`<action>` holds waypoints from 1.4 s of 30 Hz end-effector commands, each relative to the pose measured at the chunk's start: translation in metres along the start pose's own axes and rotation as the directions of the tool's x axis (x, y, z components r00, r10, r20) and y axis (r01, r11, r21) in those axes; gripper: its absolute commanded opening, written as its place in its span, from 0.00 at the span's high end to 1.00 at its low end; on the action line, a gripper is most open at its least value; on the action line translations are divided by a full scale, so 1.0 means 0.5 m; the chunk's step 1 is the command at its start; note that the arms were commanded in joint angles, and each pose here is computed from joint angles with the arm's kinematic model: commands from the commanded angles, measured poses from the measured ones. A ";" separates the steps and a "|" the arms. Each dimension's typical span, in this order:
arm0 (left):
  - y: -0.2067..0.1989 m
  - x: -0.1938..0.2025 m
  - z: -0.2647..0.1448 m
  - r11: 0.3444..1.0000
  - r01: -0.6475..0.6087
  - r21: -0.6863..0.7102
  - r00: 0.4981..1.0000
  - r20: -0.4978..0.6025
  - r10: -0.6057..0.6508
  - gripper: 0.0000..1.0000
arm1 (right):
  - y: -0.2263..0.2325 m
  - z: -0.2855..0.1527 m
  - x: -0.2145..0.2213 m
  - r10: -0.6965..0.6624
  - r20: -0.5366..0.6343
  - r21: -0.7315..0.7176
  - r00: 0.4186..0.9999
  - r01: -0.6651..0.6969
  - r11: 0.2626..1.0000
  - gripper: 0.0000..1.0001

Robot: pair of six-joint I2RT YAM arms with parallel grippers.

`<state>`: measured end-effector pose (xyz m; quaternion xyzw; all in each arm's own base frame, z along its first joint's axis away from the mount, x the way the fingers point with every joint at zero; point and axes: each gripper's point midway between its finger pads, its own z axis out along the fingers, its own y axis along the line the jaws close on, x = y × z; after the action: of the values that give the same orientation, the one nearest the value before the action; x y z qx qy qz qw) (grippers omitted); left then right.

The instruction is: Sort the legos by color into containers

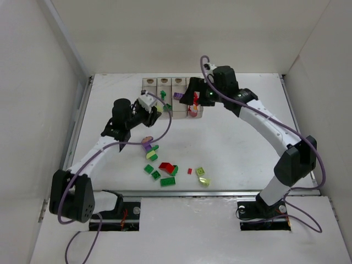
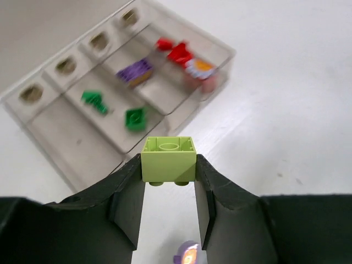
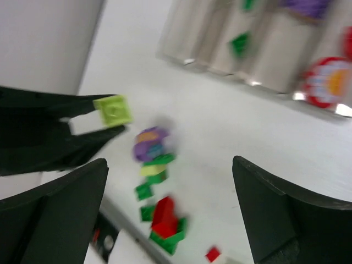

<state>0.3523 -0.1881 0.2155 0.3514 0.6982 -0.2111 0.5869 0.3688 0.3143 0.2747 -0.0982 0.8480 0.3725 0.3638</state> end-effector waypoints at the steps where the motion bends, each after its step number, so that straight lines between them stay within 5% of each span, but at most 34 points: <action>1: 0.115 -0.001 0.013 0.964 0.138 -0.228 0.990 0.000 -0.142 1.00 | -0.081 -0.036 -0.081 0.040 0.179 0.160 0.983 -0.069 0.985 0.00; 6: 0.259 0.045 0.042 0.893 0.119 -0.434 0.988 -0.035 -0.149 1.00 | -0.154 -0.008 -0.074 -0.027 0.114 0.254 0.993 -0.003 0.967 0.00; 9: 0.307 0.104 0.078 0.885 0.023 -0.465 0.989 -0.119 -0.089 1.00 | -0.183 0.019 -0.088 -0.057 0.092 0.287 0.994 0.028 0.957 0.00; 17: 0.379 0.114 0.164 0.891 0.002 -0.453 0.983 -0.163 -0.085 0.98 | -0.250 0.076 -0.088 -0.048 0.005 0.329 0.999 0.044 0.943 0.00; 21: 0.378 0.128 0.173 0.914 0.020 -0.406 0.983 -0.158 -0.092 0.62 | -0.266 0.079 -0.078 -0.046 -0.020 0.359 0.999 0.050 0.932 0.00; 22: 0.373 0.126 0.176 0.923 0.013 -0.386 0.984 -0.158 -0.080 0.33 | -0.268 0.077 -0.073 -0.042 -0.029 0.362 0.999 0.049 0.931 0.00; 28: 0.317 0.107 0.171 0.976 -0.036 -0.214 0.988 -0.158 0.002 0.03 | -0.280 0.028 -0.040 -0.031 -0.045 0.421 0.998 0.047 0.906 0.00; 31: 0.323 0.091 0.145 0.964 -0.037 -0.263 0.986 -0.168 -0.008 0.00 | -0.269 -0.007 -0.012 -0.048 -0.053 0.459 0.997 0.067 0.886 0.00; 36: 0.336 0.052 0.060 0.913 -0.053 -0.405 0.979 -0.199 -0.031 0.00 | -0.230 -0.043 0.144 -0.070 -0.230 0.448 0.971 0.169 0.878 0.00; 42: 0.270 0.139 -0.051 0.895 -0.041 -0.443 0.920 -0.367 -0.140 0.00 | -0.200 -0.072 0.367 0.002 -0.462 0.387 0.887 0.200 0.900 0.00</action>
<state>0.4652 -0.0814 0.1949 0.2364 0.8020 -0.0099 0.5484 0.3016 0.2424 0.1369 -0.1364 0.9474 0.1410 0.2527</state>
